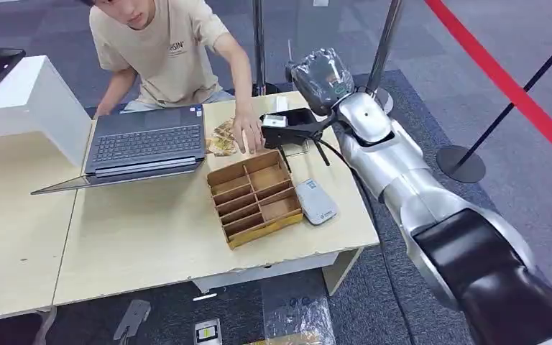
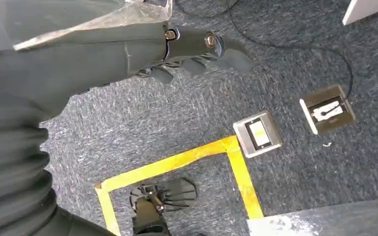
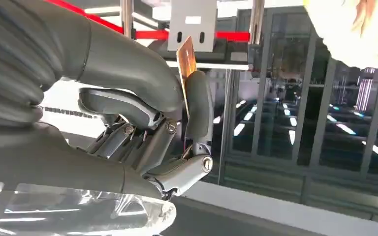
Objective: Pass the card to the sensor for recognition and then transmit it.
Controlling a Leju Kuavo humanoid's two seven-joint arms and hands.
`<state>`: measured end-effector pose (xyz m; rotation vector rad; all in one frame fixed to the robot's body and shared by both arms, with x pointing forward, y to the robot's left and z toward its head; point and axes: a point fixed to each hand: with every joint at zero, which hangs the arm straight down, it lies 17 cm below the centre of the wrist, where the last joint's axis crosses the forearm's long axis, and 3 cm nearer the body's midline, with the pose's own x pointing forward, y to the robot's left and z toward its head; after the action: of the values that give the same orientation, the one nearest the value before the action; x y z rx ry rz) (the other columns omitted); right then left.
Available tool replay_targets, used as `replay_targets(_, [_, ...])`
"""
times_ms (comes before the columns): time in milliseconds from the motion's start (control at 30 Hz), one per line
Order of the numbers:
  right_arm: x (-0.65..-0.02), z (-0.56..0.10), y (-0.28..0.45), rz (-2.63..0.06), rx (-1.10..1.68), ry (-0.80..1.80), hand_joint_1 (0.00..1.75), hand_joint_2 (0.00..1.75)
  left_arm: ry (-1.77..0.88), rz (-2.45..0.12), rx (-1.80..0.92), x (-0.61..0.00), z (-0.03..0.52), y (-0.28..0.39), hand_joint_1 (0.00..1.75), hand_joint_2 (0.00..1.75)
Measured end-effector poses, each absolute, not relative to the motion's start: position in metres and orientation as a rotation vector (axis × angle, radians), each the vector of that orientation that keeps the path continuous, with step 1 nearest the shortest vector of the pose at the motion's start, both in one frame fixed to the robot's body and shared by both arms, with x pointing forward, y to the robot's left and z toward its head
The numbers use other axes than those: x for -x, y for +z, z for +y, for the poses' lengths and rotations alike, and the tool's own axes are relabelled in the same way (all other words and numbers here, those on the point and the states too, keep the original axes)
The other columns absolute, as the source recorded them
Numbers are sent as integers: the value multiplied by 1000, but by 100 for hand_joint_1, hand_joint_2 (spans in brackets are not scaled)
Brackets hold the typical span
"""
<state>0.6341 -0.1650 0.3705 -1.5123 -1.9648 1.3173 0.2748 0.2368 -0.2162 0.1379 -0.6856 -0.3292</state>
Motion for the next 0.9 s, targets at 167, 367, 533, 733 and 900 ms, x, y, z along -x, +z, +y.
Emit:
replay_targets(167, [-634, -169, 365, -1953, 1511, 1321, 175, 175, -332, -686, -135, -274, 234, -216, 0, 175])
replay_targets(367, [-635, -172, 364, -1948, 1515, 1322, 175, 175, -333, -686, -133, -274, 233, -216, 0, 175])
replay_targets(533, [-635, -174, 362, -1942, 1515, 1324, 175, 175, -334, -687, -133, -274, 233, -216, 0, 175])
replay_targets(733, [-635, -179, 356, -1929, 1514, 1325, 175, 175, -332, -688, -133, -274, 233, -216, 0, 175])
replay_targets(900, [-634, -180, 348, -1922, 1507, 1330, 175, 175, -329, -689, -133, -275, 233, -216, 0, 175])
